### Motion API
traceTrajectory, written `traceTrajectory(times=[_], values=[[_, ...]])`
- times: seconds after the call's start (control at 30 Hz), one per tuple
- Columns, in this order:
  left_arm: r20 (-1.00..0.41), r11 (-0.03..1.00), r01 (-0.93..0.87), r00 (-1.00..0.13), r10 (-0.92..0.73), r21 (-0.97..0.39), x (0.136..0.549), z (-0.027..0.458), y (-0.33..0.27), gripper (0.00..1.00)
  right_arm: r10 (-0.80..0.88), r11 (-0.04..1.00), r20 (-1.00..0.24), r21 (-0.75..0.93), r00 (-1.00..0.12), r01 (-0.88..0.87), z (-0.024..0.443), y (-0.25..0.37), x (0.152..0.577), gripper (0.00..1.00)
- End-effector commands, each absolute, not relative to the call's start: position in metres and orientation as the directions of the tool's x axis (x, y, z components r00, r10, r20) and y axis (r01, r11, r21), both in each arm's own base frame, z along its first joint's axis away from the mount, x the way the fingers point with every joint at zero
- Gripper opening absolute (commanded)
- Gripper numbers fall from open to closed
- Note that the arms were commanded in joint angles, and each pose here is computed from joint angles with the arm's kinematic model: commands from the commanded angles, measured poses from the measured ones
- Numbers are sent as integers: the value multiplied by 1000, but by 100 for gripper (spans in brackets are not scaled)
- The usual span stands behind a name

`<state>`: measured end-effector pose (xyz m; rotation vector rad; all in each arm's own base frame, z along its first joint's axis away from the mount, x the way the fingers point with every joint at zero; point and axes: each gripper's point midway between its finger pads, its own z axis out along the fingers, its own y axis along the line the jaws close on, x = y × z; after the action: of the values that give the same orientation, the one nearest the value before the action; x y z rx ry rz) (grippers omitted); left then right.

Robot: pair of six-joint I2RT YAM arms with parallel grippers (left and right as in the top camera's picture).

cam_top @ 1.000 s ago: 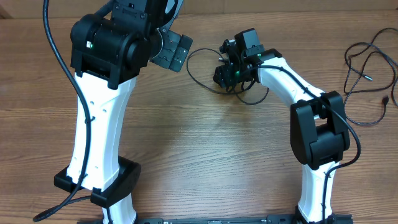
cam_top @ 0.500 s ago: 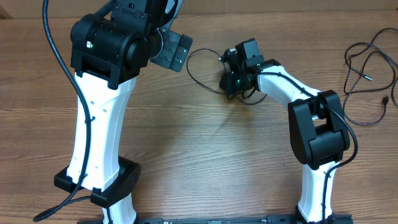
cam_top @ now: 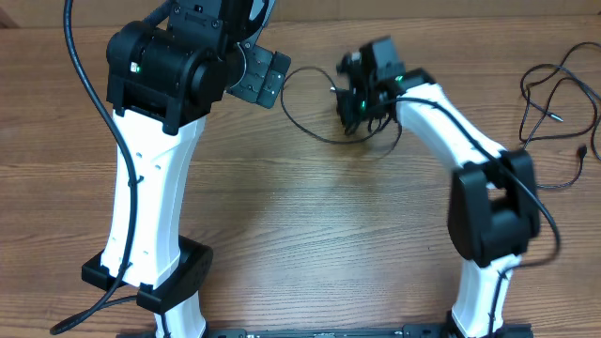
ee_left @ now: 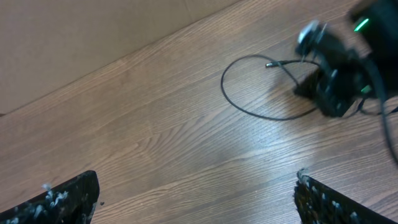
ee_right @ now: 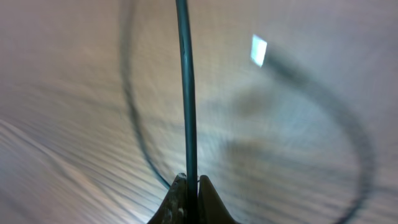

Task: Untangle cables
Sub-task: 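Lift the last black cable and carry it to the right edge, then release the cable onto the pile at the right edge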

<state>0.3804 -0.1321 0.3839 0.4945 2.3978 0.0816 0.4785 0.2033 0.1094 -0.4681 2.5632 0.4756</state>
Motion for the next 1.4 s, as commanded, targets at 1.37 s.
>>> traceTrajectory(times=[1.37], values=[[-607,931,324,-710,358,171,382,380,-133,100,142,445,-918,393,370,805,557,-310,266,4]])
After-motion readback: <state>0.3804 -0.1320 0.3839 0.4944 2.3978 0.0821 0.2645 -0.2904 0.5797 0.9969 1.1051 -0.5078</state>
